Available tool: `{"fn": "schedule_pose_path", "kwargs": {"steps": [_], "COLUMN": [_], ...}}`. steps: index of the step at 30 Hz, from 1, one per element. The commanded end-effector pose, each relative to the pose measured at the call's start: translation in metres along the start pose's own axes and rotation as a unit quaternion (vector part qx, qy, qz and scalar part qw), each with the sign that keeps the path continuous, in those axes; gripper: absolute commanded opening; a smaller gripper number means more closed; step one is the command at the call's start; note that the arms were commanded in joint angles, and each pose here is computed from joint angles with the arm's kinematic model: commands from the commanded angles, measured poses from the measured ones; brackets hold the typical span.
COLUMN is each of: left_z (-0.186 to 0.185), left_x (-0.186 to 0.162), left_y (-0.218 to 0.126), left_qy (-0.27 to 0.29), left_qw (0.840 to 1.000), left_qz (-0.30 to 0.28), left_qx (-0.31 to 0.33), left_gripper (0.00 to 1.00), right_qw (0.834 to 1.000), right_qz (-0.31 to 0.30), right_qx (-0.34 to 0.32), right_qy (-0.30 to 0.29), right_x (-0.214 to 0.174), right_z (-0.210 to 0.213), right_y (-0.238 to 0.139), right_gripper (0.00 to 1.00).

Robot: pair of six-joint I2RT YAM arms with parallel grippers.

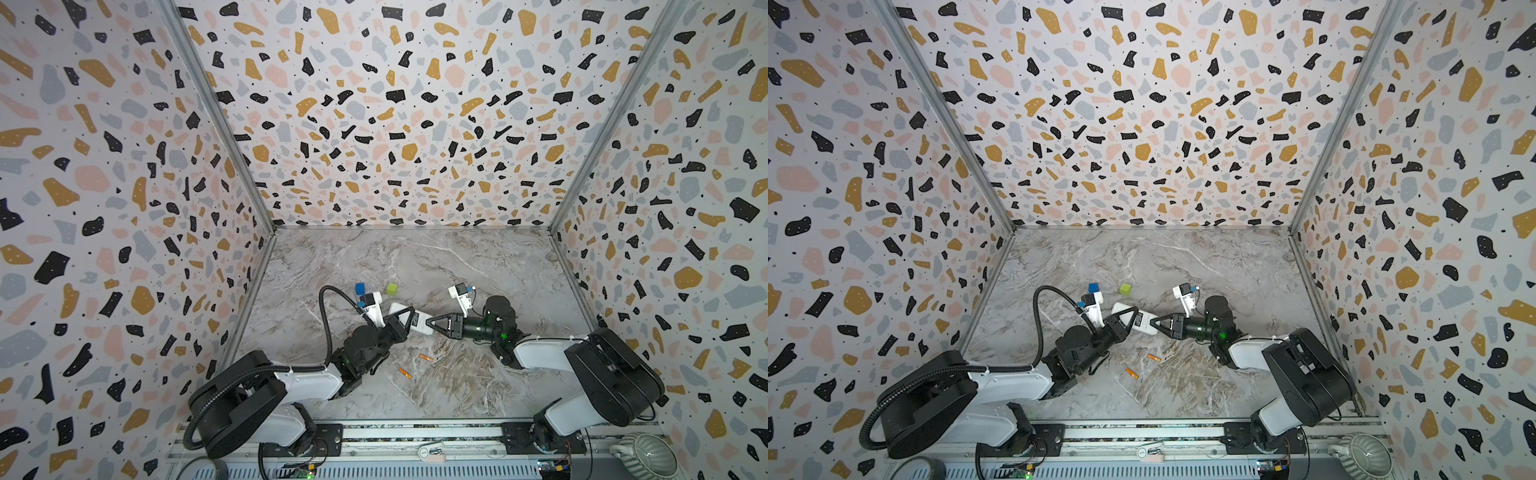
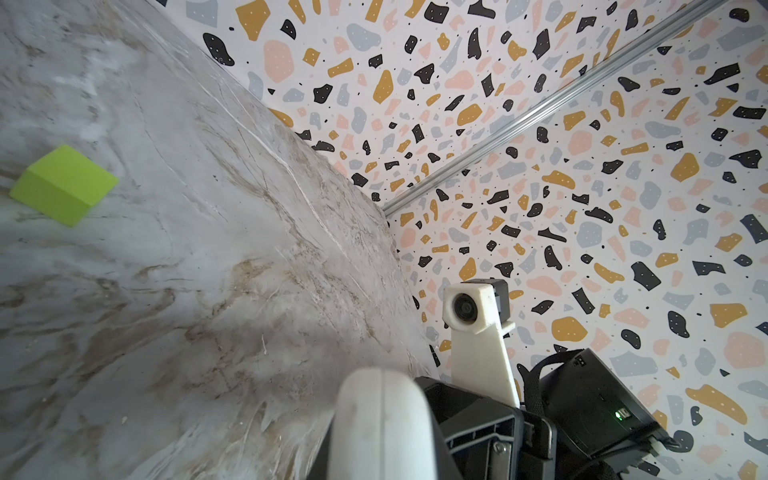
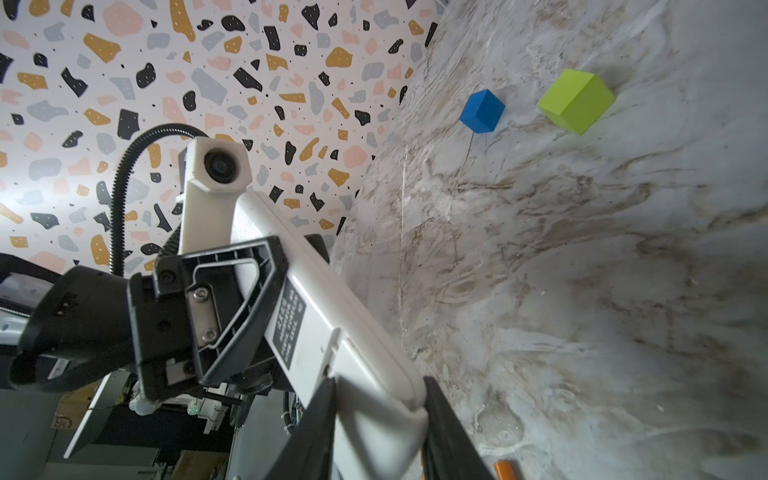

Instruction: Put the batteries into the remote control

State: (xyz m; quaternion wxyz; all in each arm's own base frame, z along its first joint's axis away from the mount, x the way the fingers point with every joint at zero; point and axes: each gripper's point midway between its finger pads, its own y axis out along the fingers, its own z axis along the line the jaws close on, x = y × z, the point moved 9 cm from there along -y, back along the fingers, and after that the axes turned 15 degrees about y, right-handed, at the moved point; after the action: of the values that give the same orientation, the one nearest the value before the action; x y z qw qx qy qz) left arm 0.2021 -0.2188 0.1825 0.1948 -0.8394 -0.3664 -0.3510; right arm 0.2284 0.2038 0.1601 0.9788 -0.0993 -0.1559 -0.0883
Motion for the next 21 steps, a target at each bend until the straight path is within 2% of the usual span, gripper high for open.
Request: {"fn": "schedule_pose_path", "kwargs": {"steps": [1, 21], "left_z": [-0.018, -0.002], "left_x": [0.008, 0.001], "left_y": [0.000, 0.001], "left_qy": [-0.009, -0.001], "left_qw": [0.998, 1.000], "left_qz": [-0.018, -0.011], "left_qx": [-0.053, 0.001], "left_gripper": [0.00, 0.00], "right_qw": [0.999, 0.999], "right_qz": [0.016, 0.001], "right_qx": [0.018, 0.008], "right_qy": [-0.027, -0.031], "right_x": [-0.006, -0.008], "right_z": [0.007, 0.006], "right_y": [0.004, -0.010], "right_gripper": [0.28, 0.26]}}
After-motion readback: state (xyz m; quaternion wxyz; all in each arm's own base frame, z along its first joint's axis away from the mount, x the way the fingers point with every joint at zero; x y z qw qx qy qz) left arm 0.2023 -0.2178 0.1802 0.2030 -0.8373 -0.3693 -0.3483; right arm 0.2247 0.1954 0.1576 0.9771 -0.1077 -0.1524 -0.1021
